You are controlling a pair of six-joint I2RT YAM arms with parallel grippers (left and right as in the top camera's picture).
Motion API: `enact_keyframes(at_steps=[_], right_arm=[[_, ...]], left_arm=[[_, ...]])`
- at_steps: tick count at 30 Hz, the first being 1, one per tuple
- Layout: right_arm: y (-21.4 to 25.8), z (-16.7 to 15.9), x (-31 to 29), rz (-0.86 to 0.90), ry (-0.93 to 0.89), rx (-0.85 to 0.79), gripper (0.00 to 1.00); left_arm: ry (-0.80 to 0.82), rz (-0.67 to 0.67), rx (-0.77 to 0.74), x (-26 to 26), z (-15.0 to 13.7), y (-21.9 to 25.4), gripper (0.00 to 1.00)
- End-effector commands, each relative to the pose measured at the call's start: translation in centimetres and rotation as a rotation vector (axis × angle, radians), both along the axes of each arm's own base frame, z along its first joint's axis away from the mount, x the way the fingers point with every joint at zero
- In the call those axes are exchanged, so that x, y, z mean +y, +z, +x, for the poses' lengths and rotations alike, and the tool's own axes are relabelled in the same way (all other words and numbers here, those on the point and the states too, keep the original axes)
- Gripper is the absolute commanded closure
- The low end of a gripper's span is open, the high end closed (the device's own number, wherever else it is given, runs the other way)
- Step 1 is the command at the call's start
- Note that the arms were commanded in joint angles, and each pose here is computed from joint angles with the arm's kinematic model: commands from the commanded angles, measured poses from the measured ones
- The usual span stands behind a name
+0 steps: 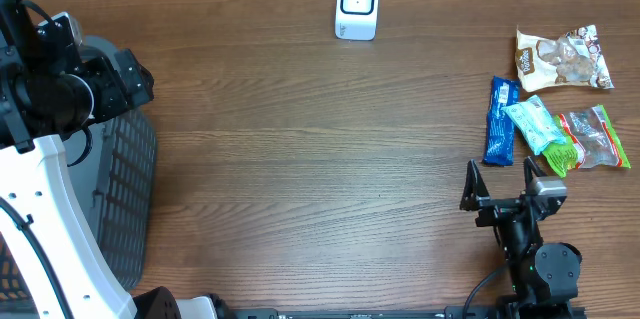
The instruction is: Scan the item barcode
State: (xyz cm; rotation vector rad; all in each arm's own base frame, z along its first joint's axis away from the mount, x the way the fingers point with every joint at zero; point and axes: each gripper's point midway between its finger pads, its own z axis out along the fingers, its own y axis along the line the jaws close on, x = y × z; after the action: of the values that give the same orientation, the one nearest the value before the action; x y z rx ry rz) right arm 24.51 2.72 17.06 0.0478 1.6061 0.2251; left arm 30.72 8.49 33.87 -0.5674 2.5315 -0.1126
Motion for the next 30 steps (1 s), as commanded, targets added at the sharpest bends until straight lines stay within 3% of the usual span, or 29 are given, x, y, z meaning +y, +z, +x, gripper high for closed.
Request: enact_keyframes(at_steps=[1, 30], right_arm=[[-0.29, -0.02, 0.52, 0.000, 0.027, 0.001, 0.00], [-0.29, -0.02, 0.52, 0.000, 0.027, 0.001, 0.00]], left_arm=[[0.009, -0.007, -0.027, -0.25, -0.13, 0.78, 0.01], [0.006, -0.005, -0.033, -0.39, -0.23, 0.97, 0.00]])
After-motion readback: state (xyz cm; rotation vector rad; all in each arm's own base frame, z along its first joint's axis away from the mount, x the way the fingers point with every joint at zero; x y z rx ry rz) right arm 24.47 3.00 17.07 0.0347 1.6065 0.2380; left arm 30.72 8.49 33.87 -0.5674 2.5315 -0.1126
